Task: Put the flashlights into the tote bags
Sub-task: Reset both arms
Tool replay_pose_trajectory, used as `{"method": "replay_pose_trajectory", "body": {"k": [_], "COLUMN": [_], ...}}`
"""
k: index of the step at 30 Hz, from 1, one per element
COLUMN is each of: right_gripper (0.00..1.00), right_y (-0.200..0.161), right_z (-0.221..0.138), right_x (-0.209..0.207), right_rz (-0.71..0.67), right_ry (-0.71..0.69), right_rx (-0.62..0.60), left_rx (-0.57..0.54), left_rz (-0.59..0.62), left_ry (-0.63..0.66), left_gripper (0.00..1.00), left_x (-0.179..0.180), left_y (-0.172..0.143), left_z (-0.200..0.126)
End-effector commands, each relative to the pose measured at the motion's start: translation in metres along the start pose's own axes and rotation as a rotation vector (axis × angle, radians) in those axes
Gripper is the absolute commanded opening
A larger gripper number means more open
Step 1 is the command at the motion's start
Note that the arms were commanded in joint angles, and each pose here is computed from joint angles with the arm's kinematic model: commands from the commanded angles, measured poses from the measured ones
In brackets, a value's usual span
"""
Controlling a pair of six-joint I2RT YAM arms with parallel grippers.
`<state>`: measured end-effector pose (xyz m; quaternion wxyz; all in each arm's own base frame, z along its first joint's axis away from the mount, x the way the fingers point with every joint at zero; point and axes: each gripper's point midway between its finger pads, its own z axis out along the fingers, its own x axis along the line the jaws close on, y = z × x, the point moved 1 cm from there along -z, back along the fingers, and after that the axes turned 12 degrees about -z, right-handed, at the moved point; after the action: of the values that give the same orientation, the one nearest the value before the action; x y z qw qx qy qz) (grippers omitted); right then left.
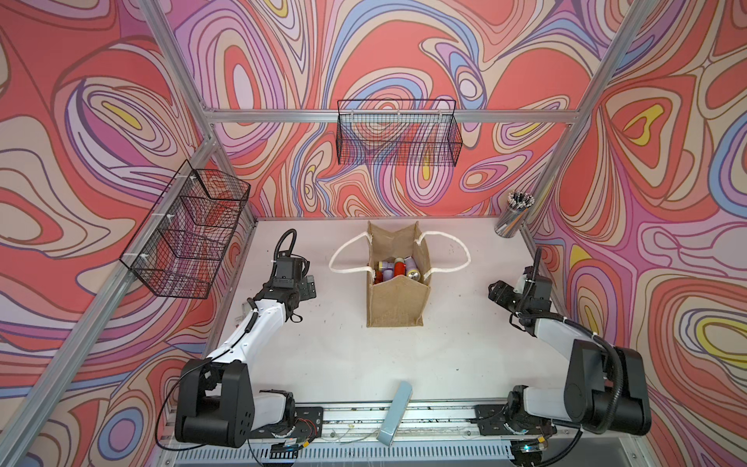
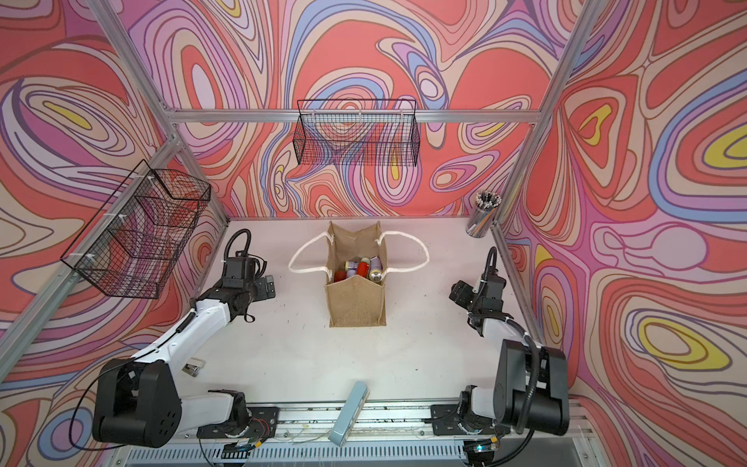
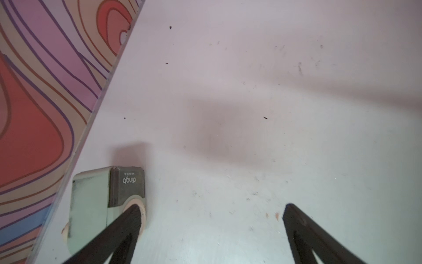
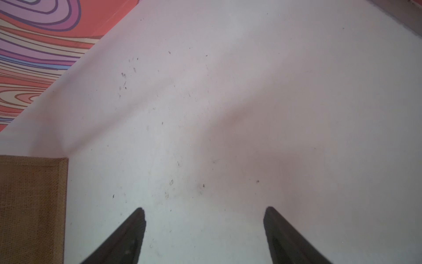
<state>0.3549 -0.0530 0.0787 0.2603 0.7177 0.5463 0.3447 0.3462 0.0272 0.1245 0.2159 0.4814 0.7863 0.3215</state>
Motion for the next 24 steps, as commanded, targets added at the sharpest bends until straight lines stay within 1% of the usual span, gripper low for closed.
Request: {"method": "replay_pose_trajectory", "body": {"k": [1, 3, 5, 7, 9, 10, 12, 13, 14, 15, 17, 18, 19, 20, 21, 22, 24], "right_gripper": [0.85, 0.85, 0.86, 0.91, 0.98, 0.98, 0.98, 0.98, 0.98, 0.98, 0.98, 0.99, 0.98, 0.98, 0.98, 0.98, 0.98], "right_y": [0.05, 0.052, 0.053, 0.051, 0.056, 0.055, 0.056, 0.055, 0.054, 0.052, 0.046, 0.04, 0.037, 0.034, 0.034, 0.036, 0.035], "right_z": [0.004, 0.01, 0.011, 0.008, 0.004, 0.003, 0.004, 0.006, 0.007, 0.01, 0.022, 0.029, 0.035, 0.038, 0.04, 0.04, 0.042], "right_x": [0.0, -0.003, 0.0, 0.003, 0.004, 0.006, 0.01, 0.013, 0.019, 0.026, 0.041, 0.05, 0.06, 0.064, 0.064, 0.061, 0.059], "right_rz": [-0.114, -0.13, -0.146, -0.148, -0.159, -0.179, -0.208, -0.23, -0.254, -0.288, -0.362, -0.408, -0.444, -0.472, -0.47, -0.455, -0.452], "right_ry": [-0.016, -0.023, -0.002, 0.017, 0.026, 0.028, 0.037, 0.036, 0.042, 0.062, 0.035, 0.051, 0.062, 0.051, 0.042, 0.024, 0.014], "right_rx": [-0.221, -0.246, -0.297, -0.363, -0.428, -0.43, -0.451, -0.461, -0.481, -0.471, -0.426, -0.414, -0.432, -0.385, -0.37, -0.394, -0.373], "left_rx": [-0.226, -0.27, -0.273, -0.28, -0.303, -0.304, -0.305, -0.344, -0.362, -0.348, -0.372, -0.355, -0.365, -0.374, -0.377, -0.404, -0.366], "left_rz": [0.006, -0.004, -0.002, -0.002, -0.004, 0.006, 0.024, 0.072, 0.087, 0.083, 0.087, 0.08, 0.075, 0.069, 0.068, 0.062, 0.065], "left_ry": [0.047, 0.018, 0.002, -0.023, -0.065, -0.082, -0.178, -0.257, -0.274, -0.264, -0.287, -0.285, -0.288, -0.301, -0.31, -0.31, -0.304], "left_gripper": [1.0, 1.0, 1.0, 1.0, 1.0, 1.0, 1.0, 1.0, 1.0, 1.0, 1.0, 1.0, 1.0, 1.0, 1.0, 1.0, 1.0], "left_x": [0.009, 0.008, 0.007, 0.004, -0.003, -0.004, -0.021, -0.034, -0.037, -0.036, -0.038, -0.036, -0.036, -0.035, -0.035, -0.034, -0.034], "left_y": [0.032, 0.029, 0.022, 0.017, 0.016, 0.007, 0.007, 0.008, 0.007, 0.003, 0.0, -0.002, -0.002, -0.005, -0.008, -0.006, -0.008], "left_z": [0.006, 0.012, 0.017, 0.023, 0.028, 0.033, 0.032, 0.029, 0.032, 0.036, 0.037, 0.037, 0.037, 0.039, 0.041, 0.04, 0.041]}}
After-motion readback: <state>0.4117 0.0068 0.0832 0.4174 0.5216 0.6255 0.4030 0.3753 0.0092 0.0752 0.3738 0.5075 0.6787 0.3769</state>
